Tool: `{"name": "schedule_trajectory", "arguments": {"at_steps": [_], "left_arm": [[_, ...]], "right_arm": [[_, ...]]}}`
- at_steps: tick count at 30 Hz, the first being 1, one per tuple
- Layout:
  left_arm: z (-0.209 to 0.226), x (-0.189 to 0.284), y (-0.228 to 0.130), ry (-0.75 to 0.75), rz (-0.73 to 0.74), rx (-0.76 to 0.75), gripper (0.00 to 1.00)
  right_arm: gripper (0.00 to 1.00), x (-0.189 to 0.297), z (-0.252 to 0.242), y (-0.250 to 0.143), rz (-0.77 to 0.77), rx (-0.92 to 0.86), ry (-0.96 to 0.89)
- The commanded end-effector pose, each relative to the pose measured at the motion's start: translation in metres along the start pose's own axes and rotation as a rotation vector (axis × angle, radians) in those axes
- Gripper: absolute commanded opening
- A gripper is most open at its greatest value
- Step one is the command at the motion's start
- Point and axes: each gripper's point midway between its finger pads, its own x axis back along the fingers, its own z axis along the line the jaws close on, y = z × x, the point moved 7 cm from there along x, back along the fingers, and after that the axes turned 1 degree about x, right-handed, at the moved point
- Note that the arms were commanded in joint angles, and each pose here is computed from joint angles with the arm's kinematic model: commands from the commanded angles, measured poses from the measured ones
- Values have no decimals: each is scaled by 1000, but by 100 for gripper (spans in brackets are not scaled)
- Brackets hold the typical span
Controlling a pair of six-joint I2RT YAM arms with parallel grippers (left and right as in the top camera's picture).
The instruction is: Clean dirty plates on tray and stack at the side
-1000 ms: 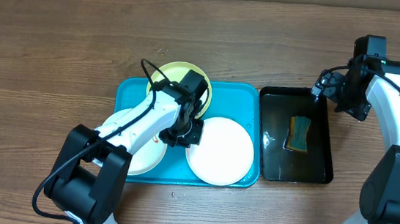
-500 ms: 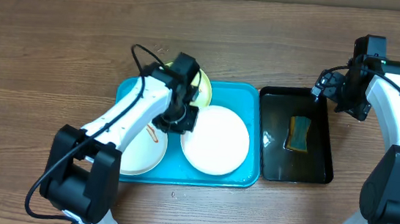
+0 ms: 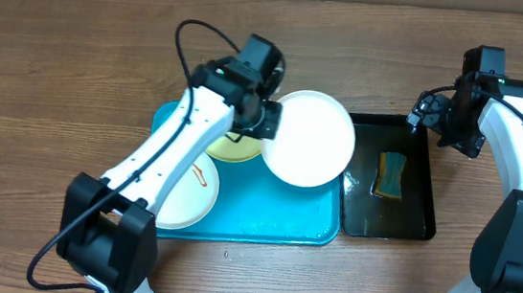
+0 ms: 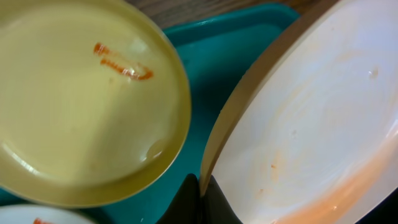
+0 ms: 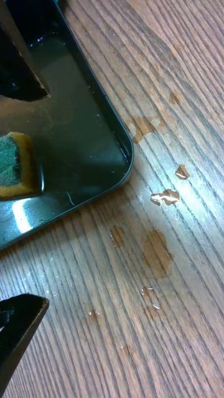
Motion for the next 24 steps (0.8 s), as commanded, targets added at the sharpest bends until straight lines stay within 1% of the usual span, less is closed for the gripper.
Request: {"name": "schedule_trajectory", "arguments": {"at_steps": [1, 7, 10, 12, 16, 20, 24], "left_arm": [[-21, 11, 12, 19, -112, -21, 4], [-51, 11, 17, -34, -182, -75, 4], [-62, 12, 18, -47, -209, -95, 4], [-66, 12, 17, -34, -226, -88, 4], [-75, 12, 17, -42, -245, -104, 4], [-82, 11, 20, -49, -272, -121, 4], [-83, 13, 25, -27, -316, -122, 4]], "right_arm": [[100, 6, 3, 6, -26, 1, 16], [100, 6, 3, 6, -26, 1, 15], [100, 6, 6, 14, -73, 3, 30], [100, 7, 1, 19, -101, -5, -2], [100, 8, -28, 32, -135, -102, -17], [100, 11, -73, 44, -161, -219, -41], [100, 15, -120, 47, -166, -333, -73]]}}
